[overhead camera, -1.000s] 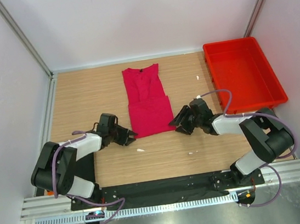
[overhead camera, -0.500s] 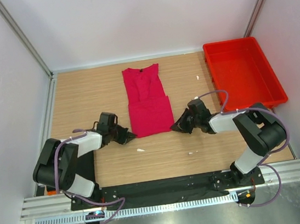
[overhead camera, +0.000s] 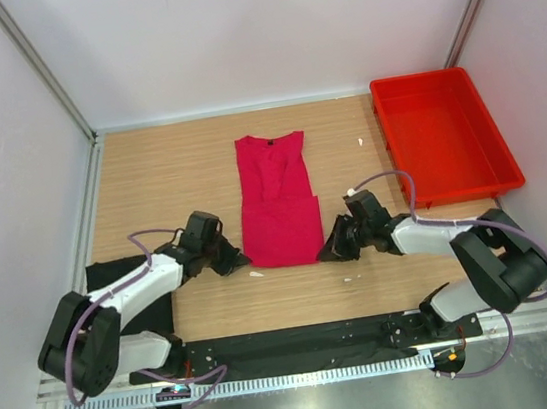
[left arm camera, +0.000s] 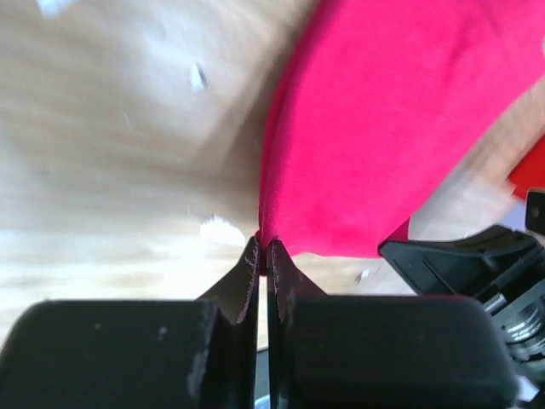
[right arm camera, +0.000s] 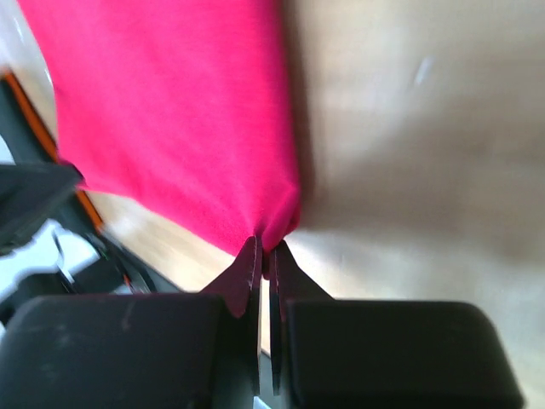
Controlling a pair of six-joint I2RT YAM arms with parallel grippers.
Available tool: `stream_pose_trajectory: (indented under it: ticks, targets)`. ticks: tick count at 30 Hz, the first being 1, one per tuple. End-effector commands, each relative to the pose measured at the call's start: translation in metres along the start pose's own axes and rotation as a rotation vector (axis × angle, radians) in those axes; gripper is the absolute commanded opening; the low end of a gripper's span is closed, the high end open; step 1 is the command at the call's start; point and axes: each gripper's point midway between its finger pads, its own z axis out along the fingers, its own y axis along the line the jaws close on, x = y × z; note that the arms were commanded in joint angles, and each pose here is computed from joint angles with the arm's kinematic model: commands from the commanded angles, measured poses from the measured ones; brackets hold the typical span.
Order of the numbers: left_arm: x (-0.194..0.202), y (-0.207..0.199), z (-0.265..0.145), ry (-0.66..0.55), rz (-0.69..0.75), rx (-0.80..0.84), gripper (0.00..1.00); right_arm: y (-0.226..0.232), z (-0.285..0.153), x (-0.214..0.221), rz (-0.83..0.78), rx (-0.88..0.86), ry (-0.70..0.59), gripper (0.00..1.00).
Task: Fold and stack the t-shirts
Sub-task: Fold the tshirt
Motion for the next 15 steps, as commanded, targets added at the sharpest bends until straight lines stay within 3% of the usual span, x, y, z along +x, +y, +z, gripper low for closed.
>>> stream_pose_trajectory:
  ticks: [1,9,15]
  targets:
    - [0.017,0.013,-0.014,-0.022,0.05,-0.038,0.0,-0.011,-0.016,0.038,-0.083,0.023,0.109,0.01]
    - [0.06,0.037,-0.054,-0.004,0.081,-0.033,0.0,-0.014,-0.055,0.085,-0.129,-0.002,0.171,0.01]
    - [0.045,0.022,-0.099,-0.094,0.07,0.039,0.0,0.004,-0.082,0.091,-0.143,-0.022,0.201,0.01]
